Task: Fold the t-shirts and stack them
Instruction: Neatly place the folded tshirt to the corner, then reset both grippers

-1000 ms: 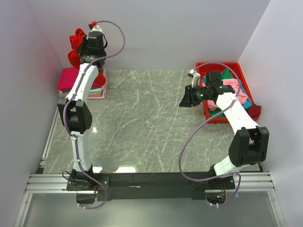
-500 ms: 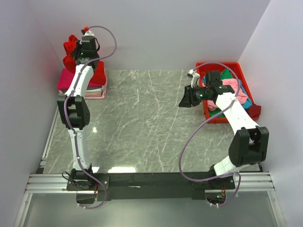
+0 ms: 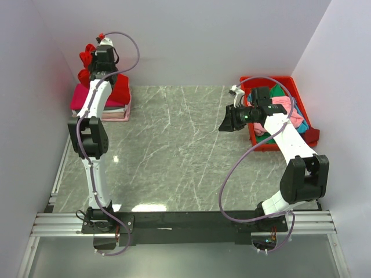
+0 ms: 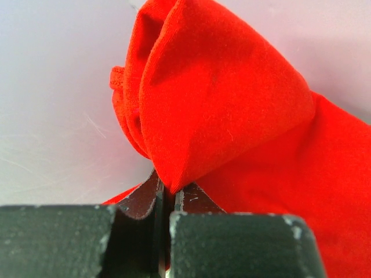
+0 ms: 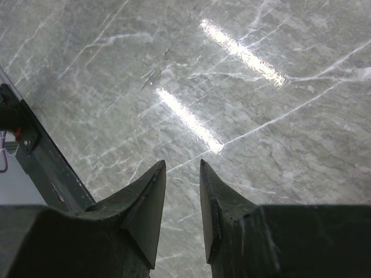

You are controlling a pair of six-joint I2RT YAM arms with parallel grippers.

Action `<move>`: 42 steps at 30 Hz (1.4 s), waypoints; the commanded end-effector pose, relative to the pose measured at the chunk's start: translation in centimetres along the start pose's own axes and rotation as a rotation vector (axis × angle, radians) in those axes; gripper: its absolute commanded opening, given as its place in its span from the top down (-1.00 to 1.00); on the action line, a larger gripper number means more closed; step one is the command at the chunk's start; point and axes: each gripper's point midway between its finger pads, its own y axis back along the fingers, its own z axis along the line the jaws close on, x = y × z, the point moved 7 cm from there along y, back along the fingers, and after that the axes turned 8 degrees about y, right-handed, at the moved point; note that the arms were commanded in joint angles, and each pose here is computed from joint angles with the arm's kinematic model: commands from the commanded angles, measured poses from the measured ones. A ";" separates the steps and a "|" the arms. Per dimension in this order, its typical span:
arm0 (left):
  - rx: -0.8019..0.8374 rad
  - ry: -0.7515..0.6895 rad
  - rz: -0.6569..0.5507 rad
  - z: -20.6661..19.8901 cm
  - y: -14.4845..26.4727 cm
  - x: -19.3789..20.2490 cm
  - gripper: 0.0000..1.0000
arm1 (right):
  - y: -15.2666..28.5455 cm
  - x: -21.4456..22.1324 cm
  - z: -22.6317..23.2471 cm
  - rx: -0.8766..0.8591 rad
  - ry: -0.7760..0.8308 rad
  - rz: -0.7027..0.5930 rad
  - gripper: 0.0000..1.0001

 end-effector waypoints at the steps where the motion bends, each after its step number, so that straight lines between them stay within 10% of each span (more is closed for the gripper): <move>1: 0.056 0.124 -0.070 1.9 1.3 -3.0 0.99 | -0.1 -0.1 0.4 -0.015 0.025 -0.010 0.25; 14: -0.026 0.126 0.030 3.7 -3.0 1.3 0.96 | -0.1 -0.1 0.4 -0.020 0.024 -0.009 0.25; 16: -0.084 0.160 0.071 4.2 -3.6 2.3 0.48 | 0.0 -0.1 0.5 -0.021 0.027 -0.010 0.25; 17: -0.136 0.179 0.088 4.9 -3.8 2.5 -0.36 | 0.0 -0.1 0.4 -0.018 0.028 -0.011 0.25; 19: -0.175 0.247 0.107 5.7 -3.6 1.9 -0.99 | 0.1 -0.1 0.5 -0.018 0.028 -0.012 0.25; 29: 0.252 0.721 -0.027 11.0 6.1 -8.2 -0.98 | 0.7 -0.4 0.5 0.026 0.070 -0.024 0.24; 34: 0.737 0.817 0.090 11.3 11.3 -5.5 -0.78 | 1.5 -0.4 0.9 0.005 0.176 -0.026 0.11; 42: 0.969 0.728 0.178 11.2 20.3 2.6 -0.74 | 3.5 -0.8 1.8 0.064 0.347 -0.077 -0.02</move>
